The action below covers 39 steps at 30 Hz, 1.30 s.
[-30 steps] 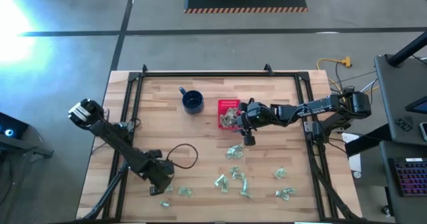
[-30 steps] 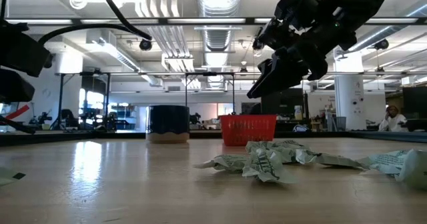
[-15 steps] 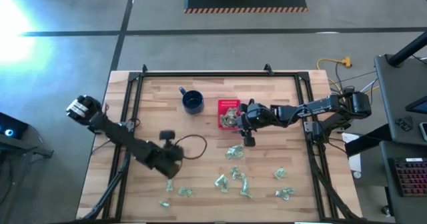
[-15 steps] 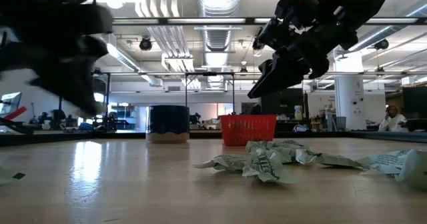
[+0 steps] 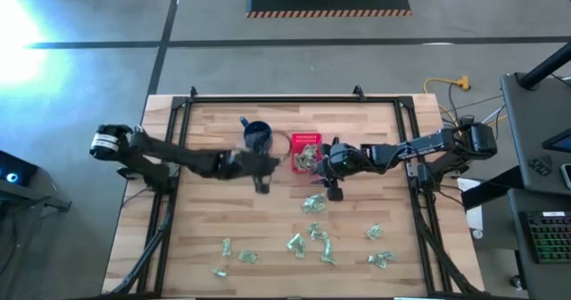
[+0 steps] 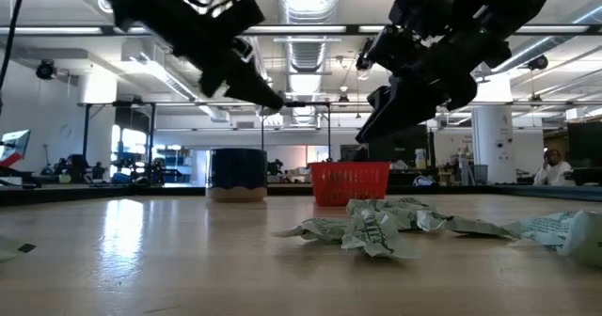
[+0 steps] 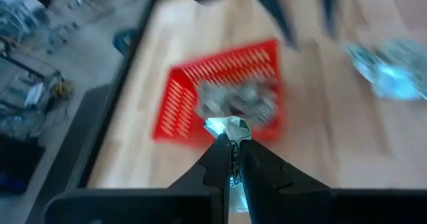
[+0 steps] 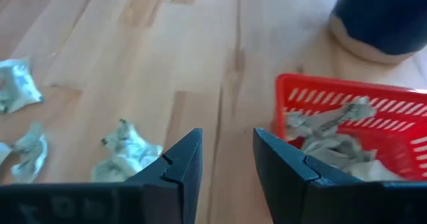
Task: Pick and place items into bin
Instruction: Put the green stevia packet into the red bin
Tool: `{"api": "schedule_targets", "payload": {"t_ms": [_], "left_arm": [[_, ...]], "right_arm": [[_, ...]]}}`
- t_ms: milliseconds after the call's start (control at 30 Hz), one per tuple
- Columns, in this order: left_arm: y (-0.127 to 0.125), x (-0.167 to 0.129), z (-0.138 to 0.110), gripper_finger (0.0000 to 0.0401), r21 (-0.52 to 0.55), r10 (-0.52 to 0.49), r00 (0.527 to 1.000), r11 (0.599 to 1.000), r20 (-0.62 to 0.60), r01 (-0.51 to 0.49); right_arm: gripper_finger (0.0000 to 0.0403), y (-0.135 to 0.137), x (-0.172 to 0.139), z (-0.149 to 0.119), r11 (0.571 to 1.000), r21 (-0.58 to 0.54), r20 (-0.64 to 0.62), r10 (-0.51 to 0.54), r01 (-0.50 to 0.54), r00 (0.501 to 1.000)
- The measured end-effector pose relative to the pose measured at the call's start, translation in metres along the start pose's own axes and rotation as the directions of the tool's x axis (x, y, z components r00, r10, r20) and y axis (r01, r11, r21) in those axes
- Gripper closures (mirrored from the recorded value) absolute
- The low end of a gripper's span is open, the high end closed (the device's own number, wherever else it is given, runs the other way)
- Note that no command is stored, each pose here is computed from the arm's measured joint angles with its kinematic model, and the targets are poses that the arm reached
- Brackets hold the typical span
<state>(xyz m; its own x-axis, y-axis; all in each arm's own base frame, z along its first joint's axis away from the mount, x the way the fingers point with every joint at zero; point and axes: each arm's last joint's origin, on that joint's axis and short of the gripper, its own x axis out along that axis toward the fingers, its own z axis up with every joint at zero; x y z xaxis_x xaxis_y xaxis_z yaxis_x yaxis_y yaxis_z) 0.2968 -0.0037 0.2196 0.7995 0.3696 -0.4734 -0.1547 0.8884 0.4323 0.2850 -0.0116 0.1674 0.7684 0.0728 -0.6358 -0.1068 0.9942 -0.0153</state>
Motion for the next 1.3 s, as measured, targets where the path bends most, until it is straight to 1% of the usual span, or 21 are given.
{"api": "schedule_targets", "payload": {"t_ms": [200, 333, 400, 467, 600, 700, 833, 933, 1033, 1167, 1300], "left_arm": [[0.041, 0.018, -0.002, 0.0389, -0.078, -0.032, 0.992, 0.996, 0.123, 0.042], [0.055, 0.033, -0.004, 0.0389, -0.108, -0.075, 0.973, 0.989, 0.216, 0.1], [0.056, 0.043, -0.004, 0.0389, -0.11, -0.085, 0.965, 0.987, 0.248, 0.115], [0.056, 0.054, -0.004, 0.0389, -0.114, -0.075, 0.962, 0.988, 0.262, 0.108], [0.054, 0.079, -0.005, 0.0389, -0.119, -0.07, 0.964, 0.988, 0.255, 0.103], [0.052, 0.098, -0.006, 0.0389, -0.124, -0.069, 0.971, 0.987, 0.23, 0.1], [0.052, 0.11, -0.002, 0.0384, -0.125, -0.076, 0.976, 0.987, 0.205, 0.103], [0.053, 0.111, 0.001, 0.0364, -0.119, -0.091, 0.98, 0.987, 0.176, 0.113], [0.055, 0.11, 0.003, 0.0328, -0.115, -0.108, 0.985, 0.986, 0.138, 0.124], [0.057, 0.108, 0.006, 0.0274, -0.117, -0.105, 0.984, 0.986, 0.141, 0.122], [0.056, 0.105, 0.005, 0.0235, -0.138, -0.118, 0.986, 0.981, 0.116, 0.133]], "right_arm": [[0.0287, 0.012, 0.0, 0.0, 0.999, -0.021, -0.018, 0.033, -0.034, 0.999], [0.029, 0.014, -0.003, 0.0, 0.999, -0.027, -0.022, 0.032, -0.033, 0.999], [0.0291, 0.014, -0.005, 0.0, 0.999, -0.024, -0.028, 0.033, -0.034, 0.999], [0.0292, 0.015, -0.007, 0.0, 0.999, -0.015, -0.033, 0.034, -0.034, 0.999], [0.0289, 0.015, -0.01, -0.002, 0.999, 0.016, -0.062, 0.036, -0.035, 0.997], [0.029, 0.017, -0.012, -0.007, 0.998, 0.052, -0.113, 0.045, -0.039, 0.993], [0.0291, 0.023, -0.014, -0.016, 0.993, 0.112, -0.214, 0.066, -0.043, 0.975], [0.0287, 0.03, -0.014, -0.02, 0.989, 0.138, -0.25, 0.083, -0.049, 0.965], [0.0282, 0.037, -0.013, -0.02, 0.989, 0.128, -0.246, 0.099, -0.069, 0.964], [0.0276, 0.044, -0.012, -0.015, 0.991, 0.093, -0.174, 0.112, -0.097, 0.978], [0.0273, 0.048, -0.007, -0.014, 0.994, 0.05, -0.111, 0.107, -0.102, 0.988]]}}
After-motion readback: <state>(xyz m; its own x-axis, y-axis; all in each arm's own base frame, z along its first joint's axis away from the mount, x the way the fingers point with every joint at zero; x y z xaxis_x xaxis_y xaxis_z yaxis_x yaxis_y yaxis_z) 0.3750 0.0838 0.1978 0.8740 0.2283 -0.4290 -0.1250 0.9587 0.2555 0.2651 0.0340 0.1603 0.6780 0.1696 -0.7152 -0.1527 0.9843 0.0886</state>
